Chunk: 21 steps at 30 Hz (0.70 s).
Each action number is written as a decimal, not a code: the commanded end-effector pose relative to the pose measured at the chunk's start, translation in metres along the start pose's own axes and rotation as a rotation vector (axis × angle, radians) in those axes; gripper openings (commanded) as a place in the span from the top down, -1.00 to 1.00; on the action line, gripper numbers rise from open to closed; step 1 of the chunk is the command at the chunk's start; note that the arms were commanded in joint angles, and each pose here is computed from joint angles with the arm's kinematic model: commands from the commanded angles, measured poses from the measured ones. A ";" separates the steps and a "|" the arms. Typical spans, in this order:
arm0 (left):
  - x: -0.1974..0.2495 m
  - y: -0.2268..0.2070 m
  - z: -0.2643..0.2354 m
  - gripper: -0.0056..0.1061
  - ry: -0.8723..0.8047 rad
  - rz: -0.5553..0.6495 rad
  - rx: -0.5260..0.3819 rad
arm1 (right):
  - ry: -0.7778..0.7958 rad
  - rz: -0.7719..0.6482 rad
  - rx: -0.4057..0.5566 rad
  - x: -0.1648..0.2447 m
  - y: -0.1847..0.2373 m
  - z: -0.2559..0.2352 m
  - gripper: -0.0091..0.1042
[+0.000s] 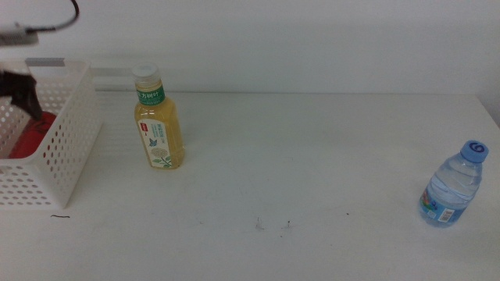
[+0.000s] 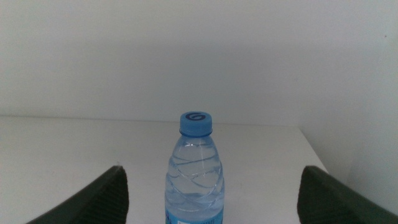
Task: Use arms to grab the bottles and put them into the dustbin to the left of the table.
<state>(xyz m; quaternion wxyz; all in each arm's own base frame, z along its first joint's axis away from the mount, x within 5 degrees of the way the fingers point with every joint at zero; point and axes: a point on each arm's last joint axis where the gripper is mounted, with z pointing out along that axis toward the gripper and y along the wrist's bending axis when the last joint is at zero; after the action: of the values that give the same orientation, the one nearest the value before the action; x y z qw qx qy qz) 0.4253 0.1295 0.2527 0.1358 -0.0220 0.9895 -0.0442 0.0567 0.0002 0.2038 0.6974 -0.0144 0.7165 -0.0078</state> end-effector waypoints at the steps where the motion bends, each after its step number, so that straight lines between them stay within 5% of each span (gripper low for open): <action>1: -0.003 -0.014 -0.036 -0.78 -0.095 -0.023 0.048 | -0.006 -0.012 -0.001 0.001 0.000 0.000 -0.80; 11: 0.045 -0.116 -0.126 -0.78 -0.445 0.123 -0.020 | -0.006 -0.012 -0.001 0.001 0.000 0.000 -0.80; 21: 0.156 -0.173 -0.121 -0.78 -0.879 0.231 0.089 | -0.006 -0.012 -0.001 0.001 0.000 0.000 -0.80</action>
<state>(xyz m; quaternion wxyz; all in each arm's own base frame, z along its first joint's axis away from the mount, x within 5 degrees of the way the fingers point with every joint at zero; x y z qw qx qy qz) 0.2579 -0.0383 0.3503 0.5145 0.0851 0.8519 -0.0493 0.0567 0.0002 0.2038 0.6974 -0.0144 0.7165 -0.0078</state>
